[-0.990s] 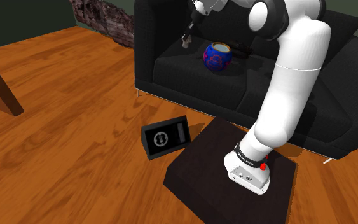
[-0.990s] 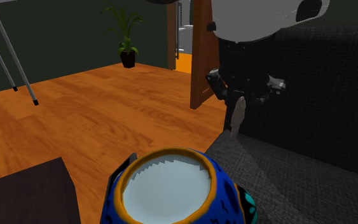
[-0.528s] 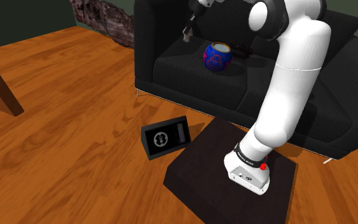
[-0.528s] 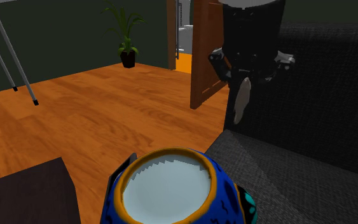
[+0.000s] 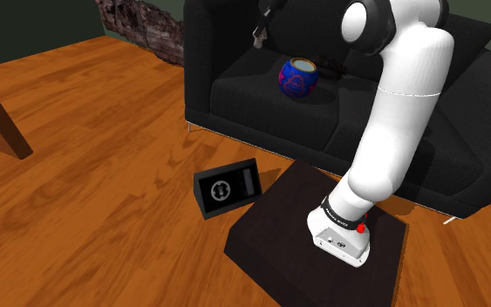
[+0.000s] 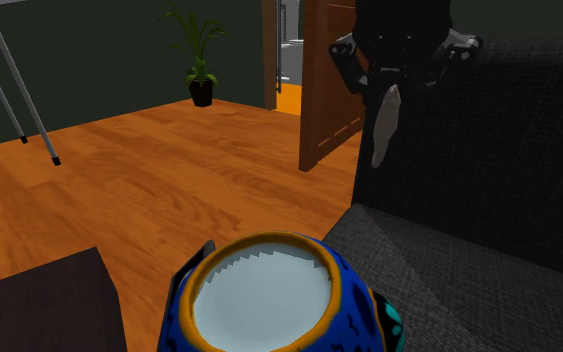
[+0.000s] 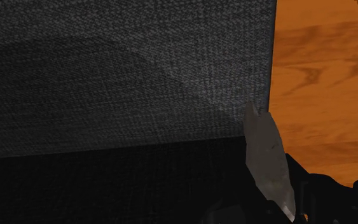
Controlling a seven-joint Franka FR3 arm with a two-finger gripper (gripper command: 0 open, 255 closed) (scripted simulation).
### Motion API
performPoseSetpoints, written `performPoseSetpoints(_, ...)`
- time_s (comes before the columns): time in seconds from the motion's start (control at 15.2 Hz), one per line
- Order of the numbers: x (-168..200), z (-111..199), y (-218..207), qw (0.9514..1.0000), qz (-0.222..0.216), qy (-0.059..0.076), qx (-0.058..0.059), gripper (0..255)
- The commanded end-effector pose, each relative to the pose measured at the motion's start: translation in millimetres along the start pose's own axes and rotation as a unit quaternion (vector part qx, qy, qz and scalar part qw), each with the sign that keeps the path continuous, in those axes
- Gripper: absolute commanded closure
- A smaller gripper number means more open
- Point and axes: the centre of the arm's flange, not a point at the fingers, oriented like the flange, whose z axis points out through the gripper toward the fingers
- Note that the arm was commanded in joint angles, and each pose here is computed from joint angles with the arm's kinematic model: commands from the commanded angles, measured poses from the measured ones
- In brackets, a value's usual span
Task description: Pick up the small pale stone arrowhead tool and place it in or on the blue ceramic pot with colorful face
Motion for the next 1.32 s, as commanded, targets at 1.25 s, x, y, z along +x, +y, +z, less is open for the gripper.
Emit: performPoseSetpoints(1.25,-18,-102,4,1.0000,0.000,0.000,0.000,255)
